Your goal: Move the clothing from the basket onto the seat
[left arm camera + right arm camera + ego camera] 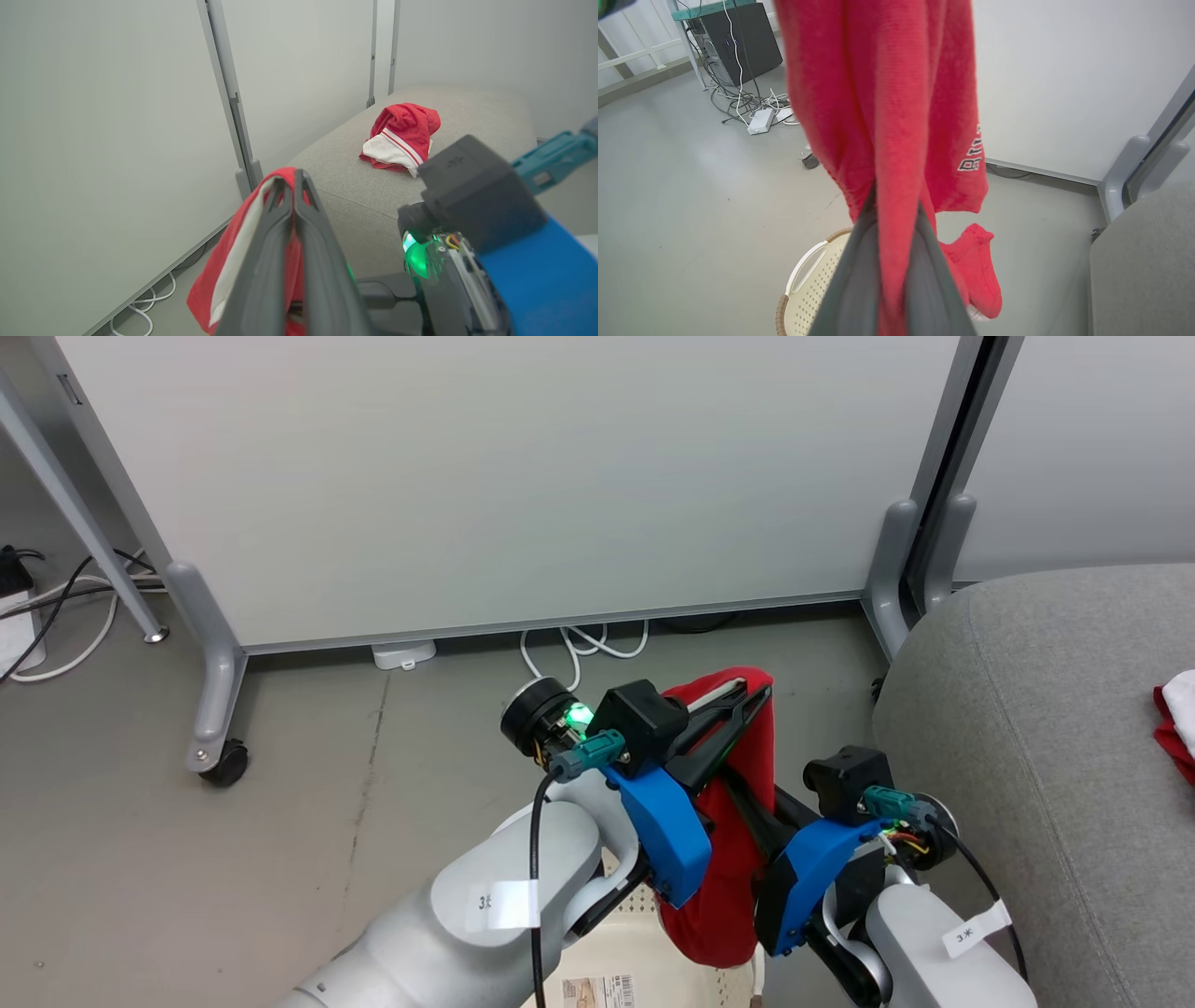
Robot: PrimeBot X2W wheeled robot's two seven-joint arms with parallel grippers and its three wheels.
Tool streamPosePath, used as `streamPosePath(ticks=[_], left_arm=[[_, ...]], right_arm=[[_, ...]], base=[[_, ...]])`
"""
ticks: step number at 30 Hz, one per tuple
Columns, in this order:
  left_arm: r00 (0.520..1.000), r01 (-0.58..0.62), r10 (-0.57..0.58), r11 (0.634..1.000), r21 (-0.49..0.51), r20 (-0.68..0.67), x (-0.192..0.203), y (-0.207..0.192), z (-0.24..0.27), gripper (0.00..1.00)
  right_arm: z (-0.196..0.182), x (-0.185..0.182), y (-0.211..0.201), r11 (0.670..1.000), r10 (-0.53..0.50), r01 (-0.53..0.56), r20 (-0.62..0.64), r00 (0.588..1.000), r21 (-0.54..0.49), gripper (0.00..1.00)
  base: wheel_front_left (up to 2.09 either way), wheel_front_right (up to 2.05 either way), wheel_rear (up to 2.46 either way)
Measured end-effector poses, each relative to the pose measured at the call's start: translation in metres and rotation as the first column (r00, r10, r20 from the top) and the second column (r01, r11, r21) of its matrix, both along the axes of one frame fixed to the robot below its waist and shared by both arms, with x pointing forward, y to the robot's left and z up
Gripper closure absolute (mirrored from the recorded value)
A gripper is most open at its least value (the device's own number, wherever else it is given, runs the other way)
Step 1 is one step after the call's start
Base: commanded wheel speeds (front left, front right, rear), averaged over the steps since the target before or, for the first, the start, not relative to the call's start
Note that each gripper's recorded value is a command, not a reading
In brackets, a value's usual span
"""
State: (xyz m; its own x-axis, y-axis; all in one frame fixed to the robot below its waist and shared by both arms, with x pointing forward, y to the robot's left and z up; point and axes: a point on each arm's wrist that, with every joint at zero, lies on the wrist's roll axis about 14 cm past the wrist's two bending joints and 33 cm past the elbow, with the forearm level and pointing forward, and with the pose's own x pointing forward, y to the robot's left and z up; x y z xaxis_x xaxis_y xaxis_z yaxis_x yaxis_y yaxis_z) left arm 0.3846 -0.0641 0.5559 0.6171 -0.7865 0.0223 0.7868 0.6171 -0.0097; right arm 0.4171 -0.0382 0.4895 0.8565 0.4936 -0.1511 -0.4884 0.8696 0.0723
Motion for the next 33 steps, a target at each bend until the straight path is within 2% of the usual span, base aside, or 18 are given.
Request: streamPosePath(ticks=[16,17,18,19,20,21,27,33], left_arm=[[1.000,-0.004,0.004,1.000,-0.008,-0.020,0.001,-0.001,-0.003,1.00],[1.000,-0.006,0.005,1.000,-0.009,-0.021,0.002,-0.001,-0.003,0.92],[1.000,-0.007,0.007,1.000,-0.011,-0.022,0.002,0.000,-0.003,0.79],[1.000,-0.012,0.012,1.000,-0.011,-0.021,0.002,0.000,-0.003,0.54],[1.000,-0.021,0.021,1.000,-0.007,-0.013,0.004,0.001,-0.003,0.15],[0.999,-0.031,0.030,0.999,-0.013,-0.017,0.004,0.003,-0.003,0.00],[0.996,-0.083,0.082,0.996,-0.020,-0.046,-0.001,0.016,-0.023,0.00],[0.974,-0.203,0.197,0.978,-0.050,-0.116,-0.008,0.053,-0.052,0.00]], right_arm=[[-0.002,0.000,-0.005,1.000,-0.007,0.007,0.001,1.000,0.011,1.00],[-0.002,0.000,-0.005,1.000,-0.007,0.007,0.004,1.000,0.012,1.00],[-0.002,0.001,-0.004,1.000,-0.007,0.007,0.005,1.000,0.012,1.00],[-0.001,0.001,-0.004,1.000,-0.006,0.006,0.006,1.000,0.012,1.00],[0.000,0.001,-0.004,1.000,-0.007,0.007,0.011,1.000,0.014,1.00],[0.001,0.002,-0.005,1.000,-0.008,0.007,0.017,1.000,0.016,1.00],[0.009,0.007,-0.009,0.999,-0.020,0.019,0.043,0.999,0.026,1.00],[0.014,0.012,-0.016,0.999,-0.033,0.031,0.065,0.997,0.029,1.00]], base=[[0.00,0.00,0.00],[0.00,0.00,0.00],[0.00,0.00,0.00],[0.00,0.00,0.00],[0.00,0.00,0.00],[0.00,0.00,0.00],[0.00,0.00,0.00],[0.00,0.00,0.00]])
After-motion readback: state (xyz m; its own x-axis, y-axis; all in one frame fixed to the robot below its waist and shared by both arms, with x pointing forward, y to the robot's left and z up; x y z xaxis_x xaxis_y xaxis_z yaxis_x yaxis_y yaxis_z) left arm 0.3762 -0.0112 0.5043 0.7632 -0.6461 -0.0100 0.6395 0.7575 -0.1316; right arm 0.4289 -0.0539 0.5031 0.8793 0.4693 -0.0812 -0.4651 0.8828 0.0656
